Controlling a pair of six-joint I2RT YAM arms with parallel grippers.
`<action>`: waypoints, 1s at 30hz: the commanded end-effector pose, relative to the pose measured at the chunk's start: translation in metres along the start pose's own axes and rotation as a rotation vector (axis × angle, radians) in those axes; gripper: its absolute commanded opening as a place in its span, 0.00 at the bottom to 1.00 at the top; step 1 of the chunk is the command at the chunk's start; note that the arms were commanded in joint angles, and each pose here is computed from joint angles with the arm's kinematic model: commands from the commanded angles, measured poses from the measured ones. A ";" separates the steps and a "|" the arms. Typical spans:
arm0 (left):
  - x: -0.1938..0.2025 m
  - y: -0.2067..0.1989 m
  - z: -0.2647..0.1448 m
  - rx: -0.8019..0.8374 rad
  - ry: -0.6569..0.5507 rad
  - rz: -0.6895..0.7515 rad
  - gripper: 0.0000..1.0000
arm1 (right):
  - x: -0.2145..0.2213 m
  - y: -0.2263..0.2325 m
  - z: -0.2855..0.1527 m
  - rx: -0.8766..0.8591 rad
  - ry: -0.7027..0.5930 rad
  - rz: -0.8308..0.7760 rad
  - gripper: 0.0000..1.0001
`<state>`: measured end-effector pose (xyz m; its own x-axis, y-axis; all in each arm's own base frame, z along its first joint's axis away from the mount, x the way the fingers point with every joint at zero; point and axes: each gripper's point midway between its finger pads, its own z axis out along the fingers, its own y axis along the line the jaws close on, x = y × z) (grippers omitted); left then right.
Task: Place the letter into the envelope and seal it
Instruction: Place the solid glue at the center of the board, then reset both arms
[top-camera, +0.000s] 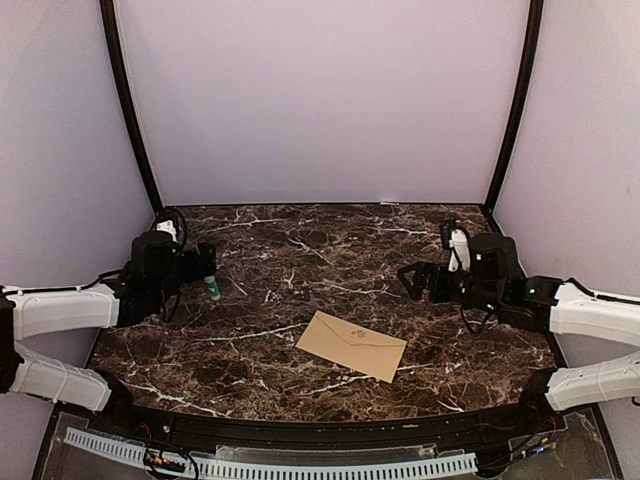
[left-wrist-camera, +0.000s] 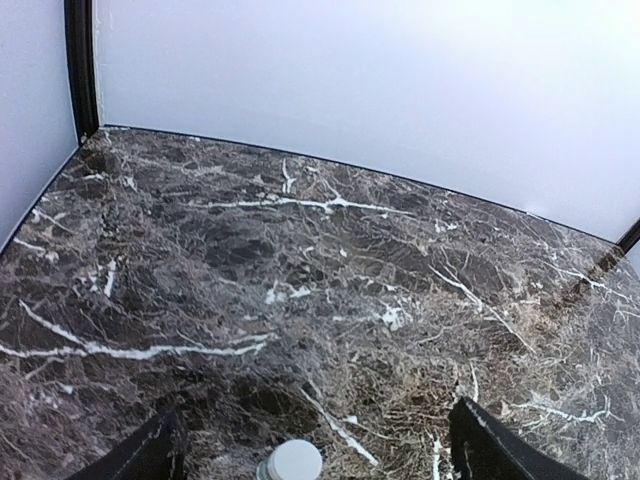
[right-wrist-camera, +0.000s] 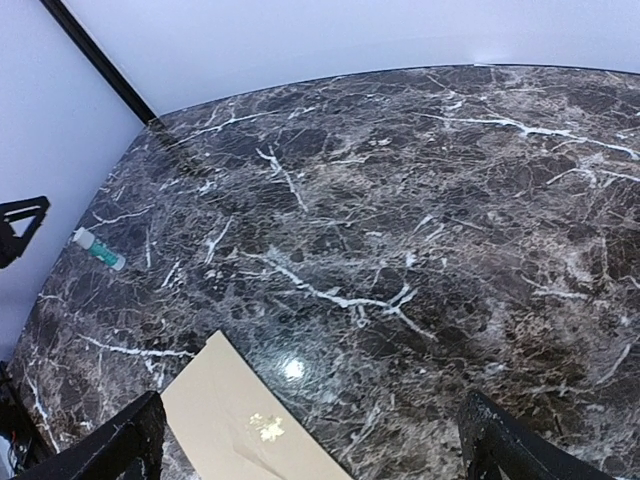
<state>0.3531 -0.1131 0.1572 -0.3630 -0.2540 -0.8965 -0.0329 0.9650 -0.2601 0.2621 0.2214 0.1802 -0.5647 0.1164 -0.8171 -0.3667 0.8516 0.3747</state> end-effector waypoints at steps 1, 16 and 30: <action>-0.021 0.008 -0.005 0.025 0.056 0.035 0.90 | -0.028 -0.014 0.014 0.010 -0.004 -0.023 0.99; -0.064 0.189 -0.008 -0.288 -0.216 -0.184 0.91 | -0.081 -0.222 -0.030 0.460 -0.318 0.093 0.99; -0.048 0.163 -0.004 -0.079 -0.321 0.061 0.92 | -0.051 -0.267 -0.070 0.653 -0.521 0.002 0.99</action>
<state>0.3494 0.0734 0.1230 -0.1805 -0.2746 -0.9445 -0.2486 0.9418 -0.2263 0.3292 -0.0394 0.1213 -0.2342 0.2483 -0.9400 0.2233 0.9547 0.1966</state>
